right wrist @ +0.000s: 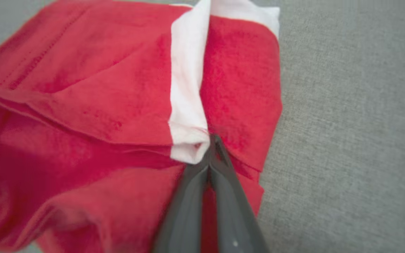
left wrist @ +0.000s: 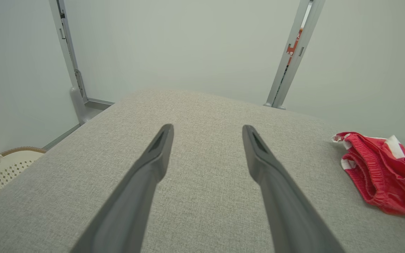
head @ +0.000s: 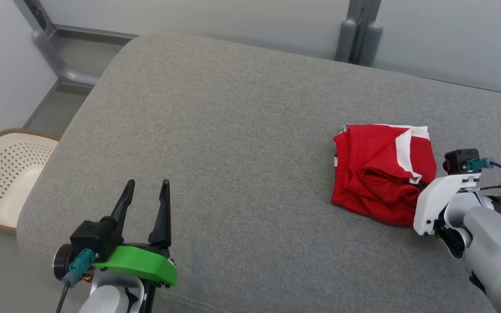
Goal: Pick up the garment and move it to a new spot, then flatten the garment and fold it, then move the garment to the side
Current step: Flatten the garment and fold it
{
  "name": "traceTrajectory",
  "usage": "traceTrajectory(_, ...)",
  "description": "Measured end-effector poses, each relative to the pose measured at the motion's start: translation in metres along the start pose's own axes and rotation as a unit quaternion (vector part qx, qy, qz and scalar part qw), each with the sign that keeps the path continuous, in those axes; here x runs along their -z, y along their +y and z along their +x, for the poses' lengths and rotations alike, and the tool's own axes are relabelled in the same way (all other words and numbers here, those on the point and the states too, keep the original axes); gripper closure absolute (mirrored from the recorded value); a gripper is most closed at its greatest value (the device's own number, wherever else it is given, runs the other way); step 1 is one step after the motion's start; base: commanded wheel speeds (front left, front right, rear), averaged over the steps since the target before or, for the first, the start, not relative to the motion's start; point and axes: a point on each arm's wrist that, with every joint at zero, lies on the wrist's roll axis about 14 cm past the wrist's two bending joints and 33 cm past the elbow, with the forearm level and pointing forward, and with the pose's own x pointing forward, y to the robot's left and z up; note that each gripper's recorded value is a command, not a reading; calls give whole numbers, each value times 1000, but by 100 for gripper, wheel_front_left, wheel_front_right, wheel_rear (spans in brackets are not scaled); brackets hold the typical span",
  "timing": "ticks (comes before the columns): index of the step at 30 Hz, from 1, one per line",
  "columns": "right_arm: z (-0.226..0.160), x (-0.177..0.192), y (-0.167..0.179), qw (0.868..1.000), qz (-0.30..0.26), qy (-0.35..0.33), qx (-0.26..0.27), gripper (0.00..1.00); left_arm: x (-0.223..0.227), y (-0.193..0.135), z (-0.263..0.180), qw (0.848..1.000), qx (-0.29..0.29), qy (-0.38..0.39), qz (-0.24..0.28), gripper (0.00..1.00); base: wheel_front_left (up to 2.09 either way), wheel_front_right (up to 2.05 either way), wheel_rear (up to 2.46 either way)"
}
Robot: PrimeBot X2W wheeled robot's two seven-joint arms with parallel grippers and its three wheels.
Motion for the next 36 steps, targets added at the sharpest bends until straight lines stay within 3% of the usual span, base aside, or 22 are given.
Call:
traceTrajectory(8,30,-50,25,998,-18,-49,-32,100,8,12,-4,1000,-26,11,-4,0,0,0,0)
traceTrajectory(17,56,-93,88,990,-30,-93,-103,100,15,18,1,999,-39,21,-6,0,0,0,0)
traceTrajectory(22,50,-109,104,984,-36,-128,-121,100,15,15,6,999,-32,19,-1,0,0,0,0)
traceTrajectory(28,24,-134,94,974,-38,-193,-116,100,9,9,11,1000,-17,7,3,0,0,0,0)
traceTrajectory(29,18,-137,90,972,-37,-203,-113,86,8,8,12,1000,-13,5,3,0,0,0,0)
traceTrajectory(30,11,-139,85,970,-36,-212,-109,65,8,6,12,1000,-9,5,5,0,0,0,0)
traceTrajectory(31,4,-143,81,969,-34,-223,-105,25,8,4,12,1000,-5,4,6,0,0,0,0)
traceTrajectory(32,-2,-145,77,967,-33,-230,-102,0,8,2,13,1000,-1,3,6,0,0,0,0)
traceTrajectory(36,-31,-150,51,963,-29,-257,-75,0,4,-10,19,1000,23,-3,10,0,0,0,0)
